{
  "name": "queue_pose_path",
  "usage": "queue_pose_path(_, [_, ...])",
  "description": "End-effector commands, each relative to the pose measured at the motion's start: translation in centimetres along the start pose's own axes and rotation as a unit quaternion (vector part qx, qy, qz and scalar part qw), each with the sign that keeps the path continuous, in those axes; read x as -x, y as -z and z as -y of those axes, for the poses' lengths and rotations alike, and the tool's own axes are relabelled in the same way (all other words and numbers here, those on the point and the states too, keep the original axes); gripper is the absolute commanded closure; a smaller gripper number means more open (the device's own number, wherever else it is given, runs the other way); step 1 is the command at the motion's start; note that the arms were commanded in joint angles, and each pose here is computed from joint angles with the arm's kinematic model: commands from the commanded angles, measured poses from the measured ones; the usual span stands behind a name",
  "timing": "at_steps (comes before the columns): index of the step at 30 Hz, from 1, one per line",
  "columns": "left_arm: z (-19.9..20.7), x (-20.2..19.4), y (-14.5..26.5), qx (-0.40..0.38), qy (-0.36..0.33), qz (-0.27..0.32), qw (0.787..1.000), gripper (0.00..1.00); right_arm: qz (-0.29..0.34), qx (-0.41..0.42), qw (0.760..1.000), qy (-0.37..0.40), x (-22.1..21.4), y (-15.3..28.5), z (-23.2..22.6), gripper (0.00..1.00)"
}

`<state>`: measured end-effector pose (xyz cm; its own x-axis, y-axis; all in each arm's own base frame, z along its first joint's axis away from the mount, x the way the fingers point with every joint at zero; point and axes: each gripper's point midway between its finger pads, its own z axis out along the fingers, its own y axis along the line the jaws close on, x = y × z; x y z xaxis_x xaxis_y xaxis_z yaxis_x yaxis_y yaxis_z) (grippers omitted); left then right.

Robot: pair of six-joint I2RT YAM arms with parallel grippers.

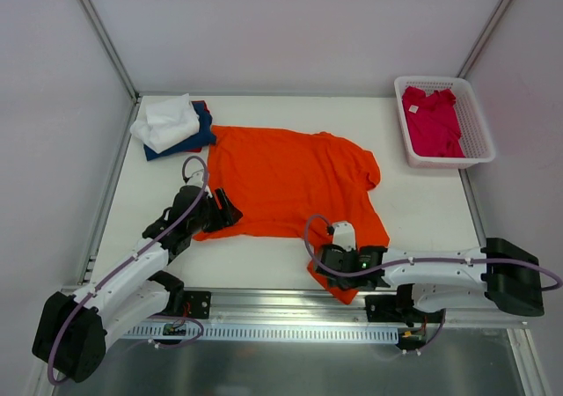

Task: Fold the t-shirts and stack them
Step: Flatten the tshirt out

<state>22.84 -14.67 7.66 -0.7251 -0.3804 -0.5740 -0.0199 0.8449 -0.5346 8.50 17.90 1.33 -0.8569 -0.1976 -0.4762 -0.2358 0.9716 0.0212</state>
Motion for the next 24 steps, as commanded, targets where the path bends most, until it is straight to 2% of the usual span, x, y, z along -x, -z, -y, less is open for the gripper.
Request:
queue_pose_path(1, [0.3,-0.1,0.3,-0.01,-0.016,0.001,1.0,0.39,-0.055,-0.065,0.996,-0.027,-4.1,1.1,4.1,0.52])
queue_pose_path(7, [0.3,-0.1,0.3,-0.009,-0.02,0.0,1.0,0.4,-0.035,-0.073,0.996,-0.036,-5.0,3.2,4.3,0.52])
queue_pose_path(15, [0.5,0.1,0.4,-0.013,-0.022,0.001,1.0,0.39,-0.014,-0.092,0.996,0.004,-4.2,5.1,3.9,0.52])
queue_pose_path(18, [1.1,0.8,0.6,-0.018,-0.022,0.01,1.0,0.38,0.032,-0.081,0.996,0.034,-1.1,6.7,2.3,0.51])
queue_pose_path(19, [1.5,1.6,0.7,-0.02,-0.023,0.018,0.999,0.38,0.063,-0.073,0.995,0.033,1.0,7.8,1.1,0.5])
queue_pose_path(21, [2.1,2.4,0.7,-0.022,-0.028,0.027,0.999,0.38,0.08,-0.081,0.991,0.066,3.0,8.4,0.3,0.48])
queue_pose_path(24, [4.1,4.9,1.2,-0.036,-0.039,0.049,0.997,0.38,0.126,-0.091,0.985,0.077,7.6,9.7,-0.9,0.47])
